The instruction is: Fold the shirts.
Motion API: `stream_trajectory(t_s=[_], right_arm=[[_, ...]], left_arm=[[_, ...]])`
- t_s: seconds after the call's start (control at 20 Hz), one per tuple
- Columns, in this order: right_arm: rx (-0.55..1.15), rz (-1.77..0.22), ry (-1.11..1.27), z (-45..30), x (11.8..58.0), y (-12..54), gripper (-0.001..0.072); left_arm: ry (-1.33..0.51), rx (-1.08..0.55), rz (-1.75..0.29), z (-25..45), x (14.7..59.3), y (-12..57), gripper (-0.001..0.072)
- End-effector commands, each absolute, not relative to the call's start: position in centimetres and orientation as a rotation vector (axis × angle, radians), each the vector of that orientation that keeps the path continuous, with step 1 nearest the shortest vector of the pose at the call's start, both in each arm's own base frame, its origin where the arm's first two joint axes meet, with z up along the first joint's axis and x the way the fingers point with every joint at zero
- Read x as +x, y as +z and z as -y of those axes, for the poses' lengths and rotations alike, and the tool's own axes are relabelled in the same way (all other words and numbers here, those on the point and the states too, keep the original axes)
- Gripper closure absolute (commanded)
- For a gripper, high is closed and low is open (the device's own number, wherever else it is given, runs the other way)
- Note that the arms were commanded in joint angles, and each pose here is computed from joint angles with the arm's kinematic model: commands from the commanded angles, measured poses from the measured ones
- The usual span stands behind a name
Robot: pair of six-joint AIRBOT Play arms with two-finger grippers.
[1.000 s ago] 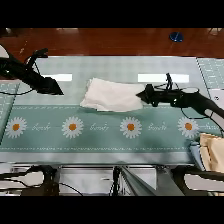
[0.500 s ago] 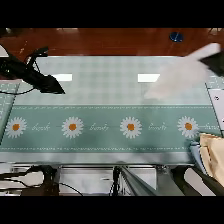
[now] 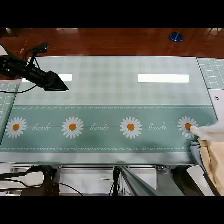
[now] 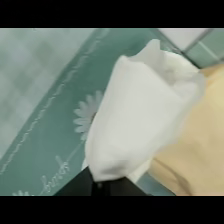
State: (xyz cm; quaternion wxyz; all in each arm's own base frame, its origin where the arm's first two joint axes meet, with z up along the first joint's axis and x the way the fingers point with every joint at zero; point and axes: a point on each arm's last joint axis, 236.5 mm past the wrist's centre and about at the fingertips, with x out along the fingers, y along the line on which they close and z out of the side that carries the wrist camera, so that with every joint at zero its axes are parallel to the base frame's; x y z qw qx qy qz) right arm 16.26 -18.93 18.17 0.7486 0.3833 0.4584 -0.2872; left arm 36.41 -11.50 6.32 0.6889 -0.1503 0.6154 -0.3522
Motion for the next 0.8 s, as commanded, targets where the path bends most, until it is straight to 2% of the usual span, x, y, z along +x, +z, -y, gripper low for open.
stream_trajectory(t_s=[0.0,0.2,0.4,0.55,0.75], right_arm=[[0.886,-1.093,-0.932,21.5,8.6,17.0,0.0689],[0.902,-1.264,-1.065,21.5,4.1,13.7,0.0690],[0.902,-1.538,-1.206,20.4,-1.9,9.5,0.0690],[0.849,-1.747,-1.317,19.5,-6.5,8.2,0.0689],[0.716,-1.903,-1.382,21.0,-9.8,7.2,0.0689]], left_arm=[[-0.807,-0.324,-1.358,11.7,36.6,6.4,0.0394],[-0.767,-0.326,-1.305,11.5,38.1,6.3,0.0394],[-0.775,-0.307,-1.287,11.4,38.3,6.3,0.0394],[-0.772,-0.309,-1.287,11.3,38.4,6.3,0.0394],[-0.772,-0.309,-1.286,11.4,38.4,6.3,0.0394]])
